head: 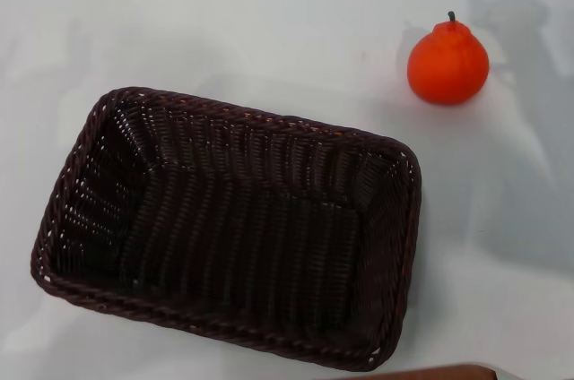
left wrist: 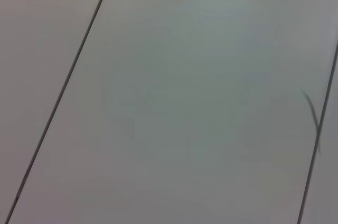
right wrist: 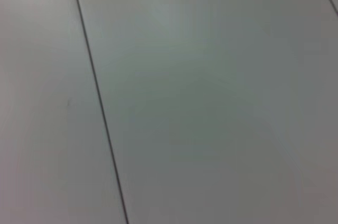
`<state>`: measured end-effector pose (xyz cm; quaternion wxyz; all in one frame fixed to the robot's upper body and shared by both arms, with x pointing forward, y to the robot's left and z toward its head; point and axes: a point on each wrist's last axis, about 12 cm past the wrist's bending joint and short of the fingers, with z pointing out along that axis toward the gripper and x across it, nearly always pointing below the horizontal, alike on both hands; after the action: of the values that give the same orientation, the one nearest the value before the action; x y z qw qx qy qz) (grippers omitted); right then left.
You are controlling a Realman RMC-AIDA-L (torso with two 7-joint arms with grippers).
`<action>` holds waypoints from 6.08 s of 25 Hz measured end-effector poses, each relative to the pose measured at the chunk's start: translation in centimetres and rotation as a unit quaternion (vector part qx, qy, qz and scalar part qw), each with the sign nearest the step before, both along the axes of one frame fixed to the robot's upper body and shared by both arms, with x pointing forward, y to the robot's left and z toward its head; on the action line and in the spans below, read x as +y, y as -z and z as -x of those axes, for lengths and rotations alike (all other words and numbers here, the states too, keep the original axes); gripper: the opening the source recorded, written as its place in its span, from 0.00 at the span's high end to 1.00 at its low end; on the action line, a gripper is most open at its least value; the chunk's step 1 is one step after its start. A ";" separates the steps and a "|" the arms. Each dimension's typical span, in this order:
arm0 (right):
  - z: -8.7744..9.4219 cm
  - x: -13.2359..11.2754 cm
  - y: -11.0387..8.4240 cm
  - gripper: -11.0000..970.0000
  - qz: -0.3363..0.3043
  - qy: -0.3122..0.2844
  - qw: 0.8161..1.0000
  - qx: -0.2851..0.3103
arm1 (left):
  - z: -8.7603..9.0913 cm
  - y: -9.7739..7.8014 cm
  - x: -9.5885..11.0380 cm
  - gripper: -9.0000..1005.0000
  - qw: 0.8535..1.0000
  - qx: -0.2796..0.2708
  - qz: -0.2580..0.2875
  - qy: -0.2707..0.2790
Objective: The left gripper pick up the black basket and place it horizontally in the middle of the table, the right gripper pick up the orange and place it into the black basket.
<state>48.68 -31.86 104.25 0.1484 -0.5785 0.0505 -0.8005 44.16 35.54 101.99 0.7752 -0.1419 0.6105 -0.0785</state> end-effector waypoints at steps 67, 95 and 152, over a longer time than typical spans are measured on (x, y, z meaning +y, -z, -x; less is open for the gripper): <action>-0.8 -0.4 -1.0 0.53 -0.002 0.009 1.000 -0.025 | -6.3 -14.9 -4.7 0.16 0.717 0.563 -0.095 0.401; -0.7 -0.8 -0.6 0.53 -0.006 0.024 1.000 -0.011 | -7.6 -14.0 -8.5 0.69 0.680 0.609 -0.161 0.375; -4.7 -1.8 -3.5 0.53 0.011 0.017 0.999 -0.037 | -3.6 -10.2 -3.9 0.73 0.800 0.487 0.224 0.270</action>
<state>53.38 -33.67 107.79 0.1302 -0.5489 0.0465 -0.8244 47.73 31.61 112.20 0.2699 -0.1602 0.8866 -0.3398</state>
